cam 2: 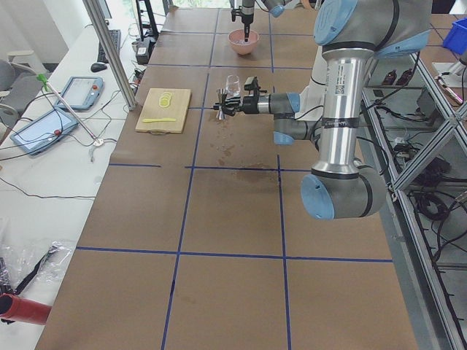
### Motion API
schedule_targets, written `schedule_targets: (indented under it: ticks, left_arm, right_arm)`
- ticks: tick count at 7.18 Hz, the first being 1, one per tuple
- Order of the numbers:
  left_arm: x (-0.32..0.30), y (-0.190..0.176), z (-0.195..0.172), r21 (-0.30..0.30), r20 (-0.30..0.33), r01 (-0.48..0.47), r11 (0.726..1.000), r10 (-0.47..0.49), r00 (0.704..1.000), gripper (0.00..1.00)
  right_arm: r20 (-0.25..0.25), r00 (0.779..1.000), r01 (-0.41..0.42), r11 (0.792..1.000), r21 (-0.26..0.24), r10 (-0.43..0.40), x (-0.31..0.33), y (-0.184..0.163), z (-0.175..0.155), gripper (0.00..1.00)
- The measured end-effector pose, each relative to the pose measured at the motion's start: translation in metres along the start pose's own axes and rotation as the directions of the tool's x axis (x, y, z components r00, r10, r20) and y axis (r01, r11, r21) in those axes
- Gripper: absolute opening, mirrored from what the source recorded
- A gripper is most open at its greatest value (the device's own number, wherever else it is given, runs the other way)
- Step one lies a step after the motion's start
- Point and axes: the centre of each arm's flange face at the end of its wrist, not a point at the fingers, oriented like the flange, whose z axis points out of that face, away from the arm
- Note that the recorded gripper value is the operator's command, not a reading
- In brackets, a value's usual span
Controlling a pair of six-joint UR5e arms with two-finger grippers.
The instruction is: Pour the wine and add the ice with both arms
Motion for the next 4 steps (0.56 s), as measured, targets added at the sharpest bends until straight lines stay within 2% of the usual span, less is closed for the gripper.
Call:
schedule_targets:
  ticks: [2, 4]
  left_arm:
    - [-0.014, 0.016, -0.002, -0.021, 0.012, -0.002, 1.0, 0.002, 1.0, 0.0]
    - [-0.029, 0.037, -0.004, -0.065, 0.011, 0.07, 0.995, -0.069, 0.998, 0.0]
  right_arm:
    - [0.04, 0.999, 0.009, 1.0, 0.025, -0.01, -0.012, -0.001, -0.025, 0.0]
    - [0.079, 0.997, -0.001, 0.998, 0.067, -0.005, -0.016, -0.005, -0.055, 0.0]
